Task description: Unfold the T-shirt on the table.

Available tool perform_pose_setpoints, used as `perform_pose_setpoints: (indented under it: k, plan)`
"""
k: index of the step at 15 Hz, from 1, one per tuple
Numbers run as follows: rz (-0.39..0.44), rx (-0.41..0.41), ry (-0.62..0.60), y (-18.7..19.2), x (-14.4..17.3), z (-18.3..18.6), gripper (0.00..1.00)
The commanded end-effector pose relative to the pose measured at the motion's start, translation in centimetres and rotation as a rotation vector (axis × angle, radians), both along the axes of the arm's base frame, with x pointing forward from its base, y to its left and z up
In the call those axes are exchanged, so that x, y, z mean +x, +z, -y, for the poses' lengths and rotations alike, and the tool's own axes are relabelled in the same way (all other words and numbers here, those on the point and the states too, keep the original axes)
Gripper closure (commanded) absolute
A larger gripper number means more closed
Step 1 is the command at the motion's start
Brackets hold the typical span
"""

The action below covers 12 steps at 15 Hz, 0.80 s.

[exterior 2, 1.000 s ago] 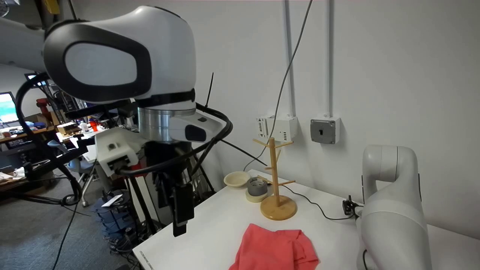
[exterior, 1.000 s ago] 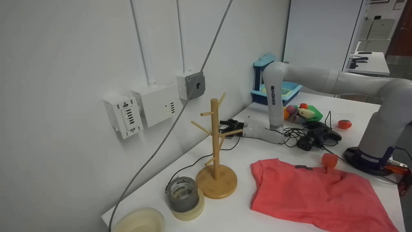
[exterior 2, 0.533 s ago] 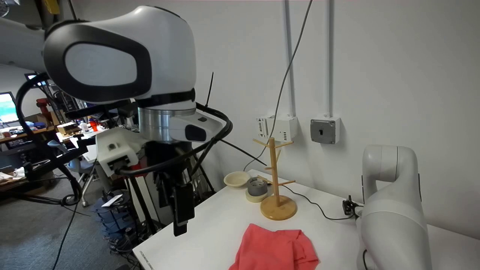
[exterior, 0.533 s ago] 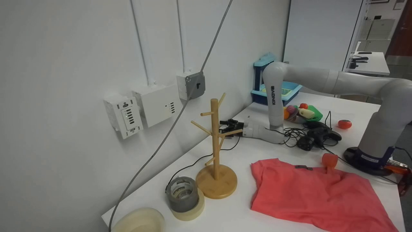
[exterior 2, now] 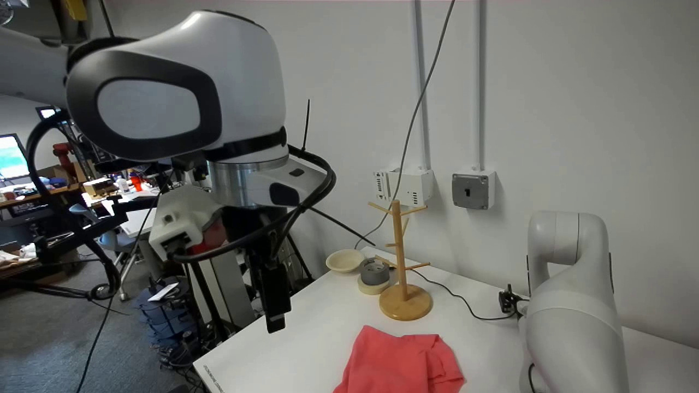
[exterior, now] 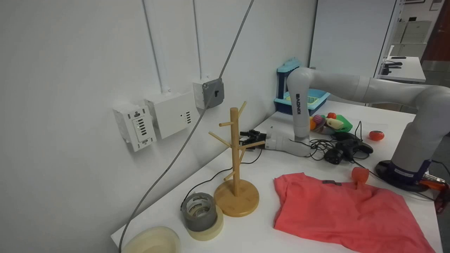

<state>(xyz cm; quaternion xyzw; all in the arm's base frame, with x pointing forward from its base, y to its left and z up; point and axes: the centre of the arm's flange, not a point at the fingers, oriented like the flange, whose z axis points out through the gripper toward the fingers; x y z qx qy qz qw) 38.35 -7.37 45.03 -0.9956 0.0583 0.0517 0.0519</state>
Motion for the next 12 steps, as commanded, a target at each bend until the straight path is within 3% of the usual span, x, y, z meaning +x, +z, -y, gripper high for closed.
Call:
perform_pose_setpoints:
  k: [1, 7, 12]
  plan:
    - [0.043, 0.04, -0.1, -0.28, -0.1, -0.55, 0.0]
    - [-0.005, -0.003, -0.186, -0.36, -0.4, -0.76, 0.0]
    - [-0.001, 0.001, -0.167, -0.73, 0.06, -0.84, 0.0]
